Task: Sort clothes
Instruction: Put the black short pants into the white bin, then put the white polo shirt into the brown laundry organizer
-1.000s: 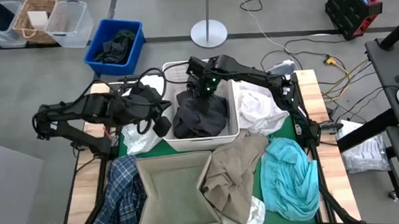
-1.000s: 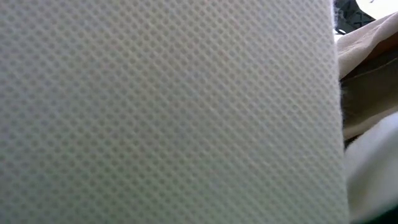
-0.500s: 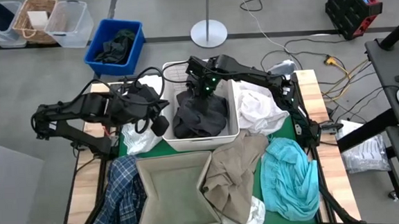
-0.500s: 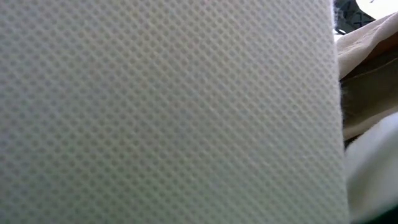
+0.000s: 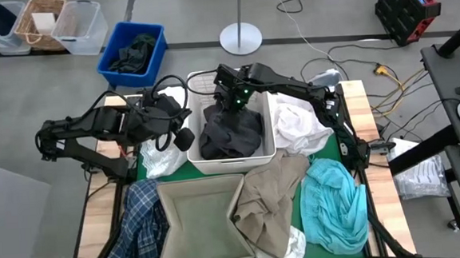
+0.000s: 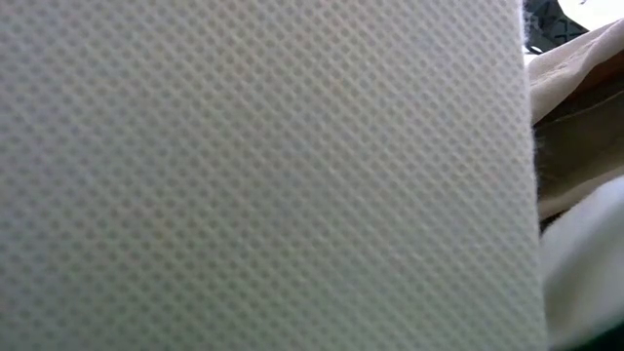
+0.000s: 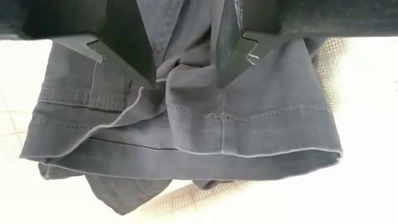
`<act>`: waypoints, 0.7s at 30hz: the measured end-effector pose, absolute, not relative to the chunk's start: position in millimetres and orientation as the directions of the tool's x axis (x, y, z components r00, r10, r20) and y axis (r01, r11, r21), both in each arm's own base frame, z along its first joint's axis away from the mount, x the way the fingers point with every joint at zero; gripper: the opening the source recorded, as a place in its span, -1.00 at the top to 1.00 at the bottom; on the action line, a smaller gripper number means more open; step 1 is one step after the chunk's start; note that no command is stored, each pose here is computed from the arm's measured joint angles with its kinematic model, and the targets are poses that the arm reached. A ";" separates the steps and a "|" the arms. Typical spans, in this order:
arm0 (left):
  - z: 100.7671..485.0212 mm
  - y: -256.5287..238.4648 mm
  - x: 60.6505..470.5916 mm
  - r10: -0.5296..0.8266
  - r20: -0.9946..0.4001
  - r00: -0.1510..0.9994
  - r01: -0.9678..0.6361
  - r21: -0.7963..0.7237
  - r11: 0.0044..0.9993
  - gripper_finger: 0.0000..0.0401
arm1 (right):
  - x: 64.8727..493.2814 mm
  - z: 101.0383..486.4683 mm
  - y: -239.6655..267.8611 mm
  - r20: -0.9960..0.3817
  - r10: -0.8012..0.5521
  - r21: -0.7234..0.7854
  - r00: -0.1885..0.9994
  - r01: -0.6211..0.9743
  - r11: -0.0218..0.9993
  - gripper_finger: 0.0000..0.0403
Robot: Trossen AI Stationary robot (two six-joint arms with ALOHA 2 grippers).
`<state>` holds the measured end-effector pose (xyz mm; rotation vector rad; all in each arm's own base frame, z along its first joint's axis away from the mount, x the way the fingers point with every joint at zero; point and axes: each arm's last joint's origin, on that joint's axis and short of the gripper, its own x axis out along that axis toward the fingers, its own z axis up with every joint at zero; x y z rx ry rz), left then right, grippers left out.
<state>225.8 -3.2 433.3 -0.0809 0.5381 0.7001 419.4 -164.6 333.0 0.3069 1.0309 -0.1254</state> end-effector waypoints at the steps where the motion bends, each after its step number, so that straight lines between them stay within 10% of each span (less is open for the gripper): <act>1: 433.5 -3.3 226.0 0.591 -0.495 0.636 -0.634 0.102 0.767 1.00 | 419.2 333.0 -164.7 -0.859 0.041 0.190 0.511 0.243 0.951 0.23; 21: 435.1 -3.1 231.0 0.597 -0.470 0.650 -0.640 0.085 0.764 1.00 | 382.6 392.9 -155.3 -0.783 -0.013 0.132 0.622 0.186 0.974 0.23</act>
